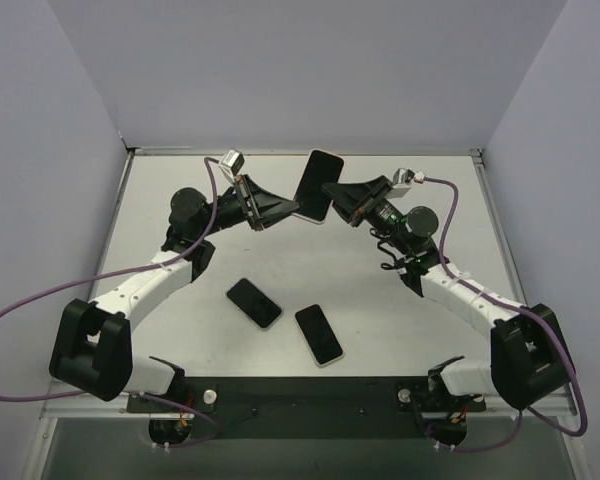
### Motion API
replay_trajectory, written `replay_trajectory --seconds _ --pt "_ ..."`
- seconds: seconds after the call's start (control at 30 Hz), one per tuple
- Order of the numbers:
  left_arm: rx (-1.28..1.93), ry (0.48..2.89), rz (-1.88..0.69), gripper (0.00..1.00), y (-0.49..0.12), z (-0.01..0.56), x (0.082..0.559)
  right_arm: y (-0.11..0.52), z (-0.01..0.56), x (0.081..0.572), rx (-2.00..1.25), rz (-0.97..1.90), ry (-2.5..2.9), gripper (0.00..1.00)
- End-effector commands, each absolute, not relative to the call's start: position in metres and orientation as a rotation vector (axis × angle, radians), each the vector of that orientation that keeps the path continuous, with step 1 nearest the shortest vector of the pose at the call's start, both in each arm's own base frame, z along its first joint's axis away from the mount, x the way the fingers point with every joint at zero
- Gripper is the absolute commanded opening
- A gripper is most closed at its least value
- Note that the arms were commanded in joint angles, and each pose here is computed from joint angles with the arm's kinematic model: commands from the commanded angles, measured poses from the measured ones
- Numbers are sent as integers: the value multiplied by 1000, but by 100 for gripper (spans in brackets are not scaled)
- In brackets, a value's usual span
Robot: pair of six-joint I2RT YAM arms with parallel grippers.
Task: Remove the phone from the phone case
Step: Remove the phone case from the phone.
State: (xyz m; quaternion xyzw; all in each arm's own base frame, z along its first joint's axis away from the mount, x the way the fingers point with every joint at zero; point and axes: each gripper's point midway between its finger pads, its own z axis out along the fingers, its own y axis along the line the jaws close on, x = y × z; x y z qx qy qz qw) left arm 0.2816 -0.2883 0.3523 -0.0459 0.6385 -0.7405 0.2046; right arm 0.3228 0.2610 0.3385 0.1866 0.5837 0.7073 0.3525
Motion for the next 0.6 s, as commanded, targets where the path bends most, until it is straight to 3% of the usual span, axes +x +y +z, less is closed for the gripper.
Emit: replay_trajectory --seconds 0.0,0.57 --pt "51 1458 -2099 0 -271 425 260 249 369 325 565 2039 1295 0" --pt "217 1050 -2128 0 -247 520 237 295 345 338 852 2411 1240 0"
